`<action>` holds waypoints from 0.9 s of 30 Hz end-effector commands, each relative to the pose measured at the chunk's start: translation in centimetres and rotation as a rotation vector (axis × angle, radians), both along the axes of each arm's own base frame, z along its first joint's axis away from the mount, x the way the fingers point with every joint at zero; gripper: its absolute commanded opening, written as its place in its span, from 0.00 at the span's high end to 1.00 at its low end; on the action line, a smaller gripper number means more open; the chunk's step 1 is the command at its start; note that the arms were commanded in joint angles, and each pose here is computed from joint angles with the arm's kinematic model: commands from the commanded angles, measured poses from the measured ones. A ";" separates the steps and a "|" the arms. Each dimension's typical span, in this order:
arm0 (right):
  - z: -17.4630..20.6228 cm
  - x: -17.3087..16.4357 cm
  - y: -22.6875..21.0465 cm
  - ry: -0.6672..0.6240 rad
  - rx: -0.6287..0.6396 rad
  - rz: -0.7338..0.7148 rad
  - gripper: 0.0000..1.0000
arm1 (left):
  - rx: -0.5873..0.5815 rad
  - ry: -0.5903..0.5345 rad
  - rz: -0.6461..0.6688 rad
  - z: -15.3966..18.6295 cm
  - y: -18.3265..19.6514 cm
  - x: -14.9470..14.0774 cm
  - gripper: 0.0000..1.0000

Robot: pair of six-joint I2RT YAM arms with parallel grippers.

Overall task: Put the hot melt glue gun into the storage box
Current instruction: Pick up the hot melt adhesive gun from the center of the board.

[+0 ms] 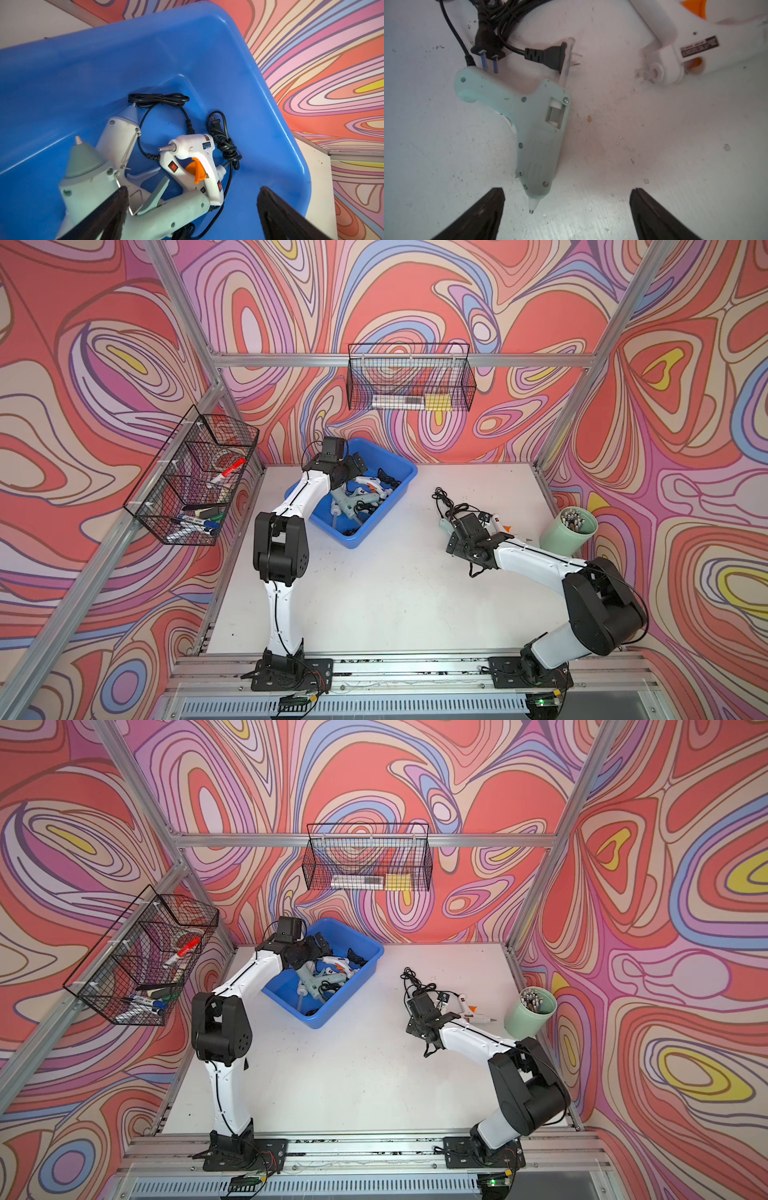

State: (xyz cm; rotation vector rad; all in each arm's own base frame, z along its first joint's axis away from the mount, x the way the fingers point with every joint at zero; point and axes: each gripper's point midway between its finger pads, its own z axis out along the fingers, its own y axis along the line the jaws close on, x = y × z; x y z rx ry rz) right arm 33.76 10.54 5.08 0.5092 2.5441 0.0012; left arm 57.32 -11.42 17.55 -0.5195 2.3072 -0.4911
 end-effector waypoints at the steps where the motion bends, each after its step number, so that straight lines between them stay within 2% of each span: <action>1: -0.5 1.1 0.8 0.013 0.017 0.032 0.07 | 0.058 0.046 0.036 0.4 1.8 -2.2 0.01; 7: -1.6 2.1 0.6 0.036 -0.002 0.036 0.17 | 0.020 -0.007 0.024 2.4 2.0 -4.3 0.01; 16: -2.4 3.6 0.8 0.043 -0.012 0.040 0.17 | -0.001 -0.066 -0.005 4.7 1.8 -6.6 0.01; 20: -3.6 3.8 1.0 0.070 -0.019 0.052 0.21 | 0.001 -0.090 -0.003 5.7 2.0 -7.1 0.01; 27: -3.7 3.2 1.0 0.076 -0.007 0.065 0.55 | -0.015 -0.087 -0.024 5.9 1.6 -7.5 0.01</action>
